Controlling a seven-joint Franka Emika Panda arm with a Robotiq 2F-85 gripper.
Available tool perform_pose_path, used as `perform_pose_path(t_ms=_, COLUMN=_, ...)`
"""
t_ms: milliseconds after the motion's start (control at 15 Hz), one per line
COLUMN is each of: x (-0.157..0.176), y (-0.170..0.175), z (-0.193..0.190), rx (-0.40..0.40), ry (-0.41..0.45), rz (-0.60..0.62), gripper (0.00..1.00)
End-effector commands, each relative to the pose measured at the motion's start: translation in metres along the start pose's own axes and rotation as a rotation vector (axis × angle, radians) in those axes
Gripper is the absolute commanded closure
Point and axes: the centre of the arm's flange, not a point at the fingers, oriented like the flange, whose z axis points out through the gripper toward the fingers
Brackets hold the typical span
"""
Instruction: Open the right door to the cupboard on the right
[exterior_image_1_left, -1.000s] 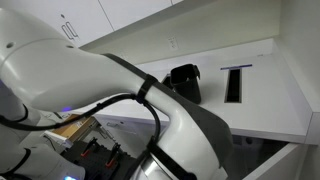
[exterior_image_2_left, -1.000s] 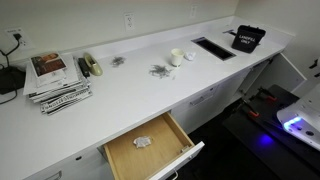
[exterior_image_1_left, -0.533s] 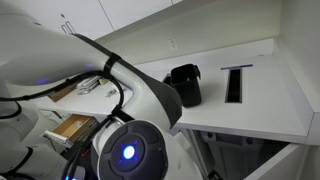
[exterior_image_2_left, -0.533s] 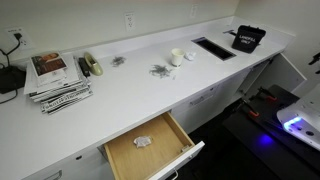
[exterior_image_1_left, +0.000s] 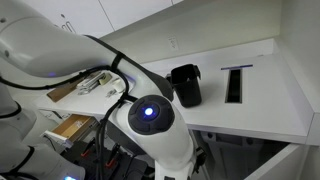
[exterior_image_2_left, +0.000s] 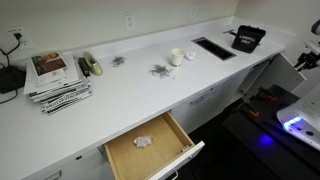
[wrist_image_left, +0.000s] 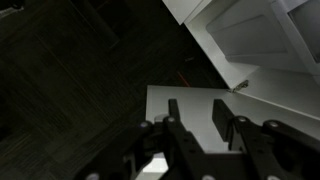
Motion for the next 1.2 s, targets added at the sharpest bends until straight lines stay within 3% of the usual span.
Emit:
perform_pose_path(t_ms=0, x=-0.012, y=-0.017, z=0.02, rx=-0.016, ry=0.059, rz=0.016, gripper=0.88)
perform_pose_path(t_ms=133, x=-0.01, y=-0.024, z=0.031, rx=-0.011, ry=0.137, rz=0.025, gripper=1.0)
perform_pose_path(t_ms=333, x=-0.001, y=-0.031, z=0.048, rx=-0.003, ry=0.261, rz=0.055, gripper=1.0)
perform_pose_path(t_ms=733, x=0.022, y=-0.039, z=0.08, rx=-0.04, ry=0.356, rz=0.083, gripper=1.0)
perform_pose_path(t_ms=1133, x=0.063, y=-0.044, z=0.082, rx=-0.055, ry=0.449, rz=0.131, gripper=1.0)
